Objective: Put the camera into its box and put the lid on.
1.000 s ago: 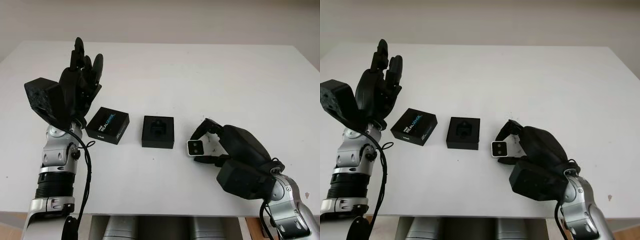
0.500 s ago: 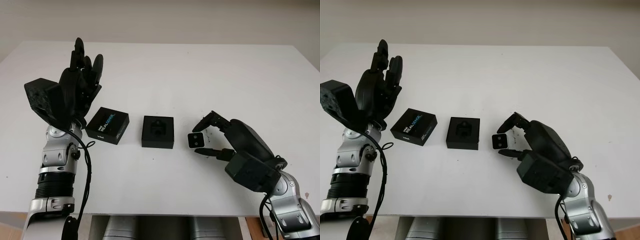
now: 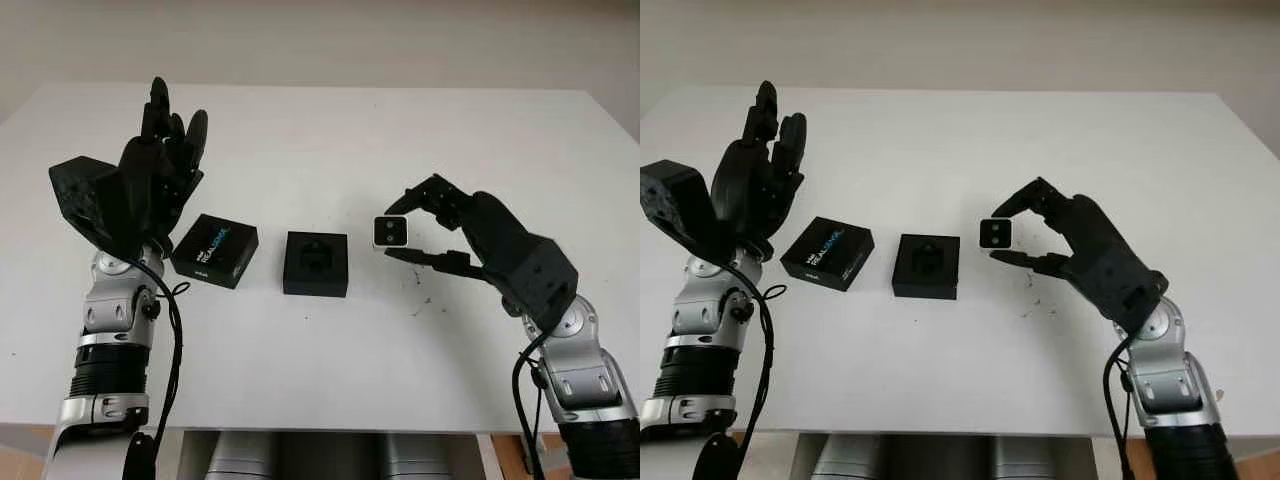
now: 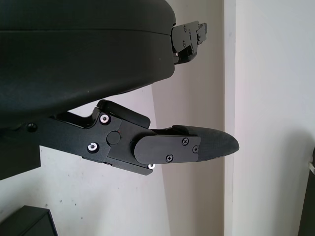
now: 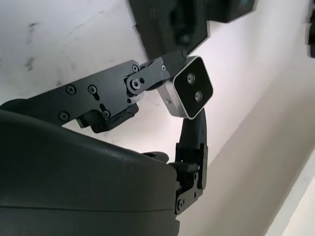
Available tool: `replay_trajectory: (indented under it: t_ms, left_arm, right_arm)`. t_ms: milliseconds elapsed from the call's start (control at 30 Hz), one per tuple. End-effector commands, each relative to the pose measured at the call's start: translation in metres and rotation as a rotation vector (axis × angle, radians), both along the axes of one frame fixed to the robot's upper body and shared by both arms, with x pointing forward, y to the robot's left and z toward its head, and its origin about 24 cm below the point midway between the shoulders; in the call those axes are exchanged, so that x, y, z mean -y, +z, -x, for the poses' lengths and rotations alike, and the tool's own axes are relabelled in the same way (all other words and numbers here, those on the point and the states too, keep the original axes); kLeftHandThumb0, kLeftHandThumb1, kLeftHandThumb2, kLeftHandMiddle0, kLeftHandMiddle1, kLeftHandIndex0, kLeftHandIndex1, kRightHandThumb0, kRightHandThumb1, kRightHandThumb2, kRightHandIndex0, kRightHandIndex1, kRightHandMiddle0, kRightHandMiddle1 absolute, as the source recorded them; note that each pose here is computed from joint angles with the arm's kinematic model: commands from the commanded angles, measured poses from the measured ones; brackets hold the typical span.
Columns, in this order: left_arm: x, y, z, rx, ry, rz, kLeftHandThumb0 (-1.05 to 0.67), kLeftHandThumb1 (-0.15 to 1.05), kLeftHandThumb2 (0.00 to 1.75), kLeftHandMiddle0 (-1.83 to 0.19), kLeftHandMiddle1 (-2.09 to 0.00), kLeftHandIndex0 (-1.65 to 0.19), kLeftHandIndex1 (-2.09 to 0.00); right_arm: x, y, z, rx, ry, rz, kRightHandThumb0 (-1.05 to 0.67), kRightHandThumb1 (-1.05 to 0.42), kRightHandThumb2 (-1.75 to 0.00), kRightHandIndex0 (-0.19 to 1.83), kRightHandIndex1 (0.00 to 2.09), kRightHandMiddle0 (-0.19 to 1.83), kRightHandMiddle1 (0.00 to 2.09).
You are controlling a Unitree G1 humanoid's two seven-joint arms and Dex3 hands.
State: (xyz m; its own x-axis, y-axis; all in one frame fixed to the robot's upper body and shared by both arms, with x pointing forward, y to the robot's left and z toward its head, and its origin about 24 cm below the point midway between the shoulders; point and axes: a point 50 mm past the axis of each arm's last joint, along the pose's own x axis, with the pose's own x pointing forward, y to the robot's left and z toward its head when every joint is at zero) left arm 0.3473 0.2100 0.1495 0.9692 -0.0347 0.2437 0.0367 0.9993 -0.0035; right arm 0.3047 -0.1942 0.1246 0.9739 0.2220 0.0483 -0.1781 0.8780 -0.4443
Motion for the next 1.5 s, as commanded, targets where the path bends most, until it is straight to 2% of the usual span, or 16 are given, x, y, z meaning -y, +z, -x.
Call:
replay_trajectory:
  t_ms: [0,233,500,900,1467]
  left_arm:
    - [-0.002,0.007,0.001,0.024,0.001,-0.006,-0.66,1.05,0.39,0.19,0.0,0.19,0.0]
    - [-0.001,0.006,0.002,0.025,0.007,-0.007,-0.67,1.05,0.38,0.19,-0.01,0.19,-0.01]
    - [-0.001,0.005,0.003,0.023,0.019,-0.006,-0.66,1.05,0.4,0.19,-0.04,0.17,-0.03]
    - [-0.002,0.005,0.002,0.022,0.022,-0.011,-0.66,1.05,0.4,0.19,-0.04,0.18,-0.04]
    - [-0.003,0.005,0.003,0.025,0.023,-0.002,-0.66,1.05,0.39,0.19,-0.03,0.19,-0.04]
  right_arm:
    - [-0.004,0.006,-0.006,0.003,0.013,-0.046,-0.41,-0.97,-0.05,0.31,0.02,0.29,1.76]
    - [-0.027,0.003,-0.021,-0.047,0.059,-0.121,-0.41,-0.97,-0.05,0.29,0.02,0.28,1.75]
    - [-0.043,-0.005,-0.03,-0.045,0.095,-0.07,-0.45,-0.96,-0.05,0.19,0.01,0.34,1.72]
    - [-0.054,-0.02,-0.03,-0.006,0.113,0.01,-0.51,-0.97,-0.06,0.18,0.03,0.35,1.78]
    - [-0.062,-0.038,-0.024,-0.103,0.13,-0.057,-0.47,-0.97,-0.06,0.18,0.04,0.31,1.73]
